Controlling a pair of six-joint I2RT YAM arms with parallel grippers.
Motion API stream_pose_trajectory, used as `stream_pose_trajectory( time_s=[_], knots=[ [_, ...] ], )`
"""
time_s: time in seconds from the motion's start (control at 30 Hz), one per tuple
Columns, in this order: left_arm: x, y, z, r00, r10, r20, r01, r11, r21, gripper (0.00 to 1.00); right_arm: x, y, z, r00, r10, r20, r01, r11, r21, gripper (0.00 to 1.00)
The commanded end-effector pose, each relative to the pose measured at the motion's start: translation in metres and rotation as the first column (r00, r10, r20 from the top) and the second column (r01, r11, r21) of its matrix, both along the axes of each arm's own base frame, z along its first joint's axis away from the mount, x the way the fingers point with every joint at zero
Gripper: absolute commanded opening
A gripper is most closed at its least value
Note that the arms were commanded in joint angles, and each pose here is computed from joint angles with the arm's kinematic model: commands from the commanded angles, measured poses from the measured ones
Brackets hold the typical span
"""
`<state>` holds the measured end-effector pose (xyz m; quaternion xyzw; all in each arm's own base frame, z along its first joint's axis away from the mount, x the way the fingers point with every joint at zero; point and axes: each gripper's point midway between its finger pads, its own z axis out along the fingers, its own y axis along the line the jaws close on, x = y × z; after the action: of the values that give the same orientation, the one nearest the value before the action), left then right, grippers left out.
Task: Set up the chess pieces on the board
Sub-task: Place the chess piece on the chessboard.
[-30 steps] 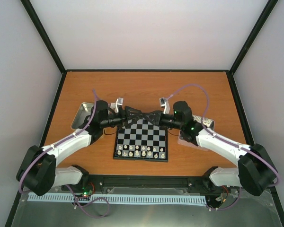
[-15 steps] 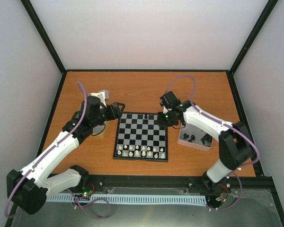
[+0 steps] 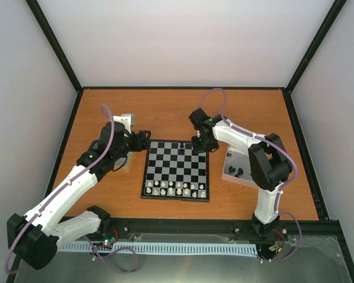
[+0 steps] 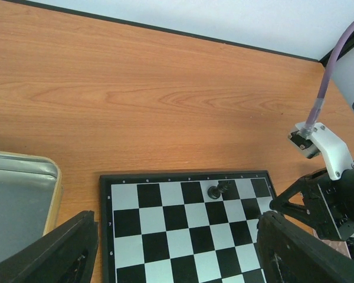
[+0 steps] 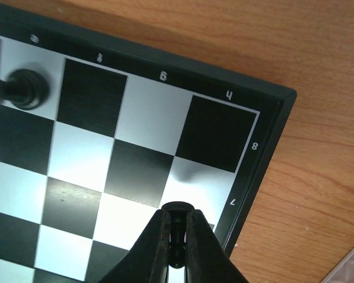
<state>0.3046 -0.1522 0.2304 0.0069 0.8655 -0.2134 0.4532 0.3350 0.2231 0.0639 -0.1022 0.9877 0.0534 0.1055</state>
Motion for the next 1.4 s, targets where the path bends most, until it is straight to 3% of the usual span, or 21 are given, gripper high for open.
stream_pose_trajectory(
  time_s=[0.0, 0.53, 0.7, 0.97, 1.17, 1.37],
  knots=[
    [0.003, 0.006, 0.001, 1.0, 0.009, 0.023, -0.01, 0.999, 0.035, 0.75, -0.004, -0.008, -0.007, 0.999, 0.013, -0.032, -0.014, 0.999, -0.046, 0.03],
    [0.002, 0.006, -0.001, 1.0, 0.01, 0.017, -0.011, 0.999, 0.035, 0.75, -0.002, -0.008, -0.023, 0.998, 0.015, -0.057, -0.018, 0.998, -0.062, 0.05],
    [0.002, 0.005, -0.004, 1.0, 0.01, 0.009, -0.01, 0.999, 0.033, 0.75, 0.001, -0.009, -0.021, 0.999, 0.005, -0.043, -0.007, 0.998, -0.063, 0.16],
    [0.003, 0.005, -0.005, 1.0, 0.008, 0.008, -0.008, 0.999, 0.034, 0.75, 0.015, -0.003, 0.02, 0.997, -0.05, 0.059, 0.046, 0.997, 0.056, 0.38],
    [0.003, 0.001, -0.004, 1.0, -0.008, 0.006, 0.007, 1.0, 0.025, 0.75, 0.017, -0.046, 0.061, 0.956, -0.228, 0.183, 0.206, 0.97, 0.132, 0.38],
    [0.003, -0.005, 0.001, 0.999, -0.03, 0.018, 0.03, 1.0, -0.002, 0.75, -0.011, -0.116, 0.066, 0.842, -0.484, 0.239, 0.435, 0.87, 0.23, 0.35]
  ],
)
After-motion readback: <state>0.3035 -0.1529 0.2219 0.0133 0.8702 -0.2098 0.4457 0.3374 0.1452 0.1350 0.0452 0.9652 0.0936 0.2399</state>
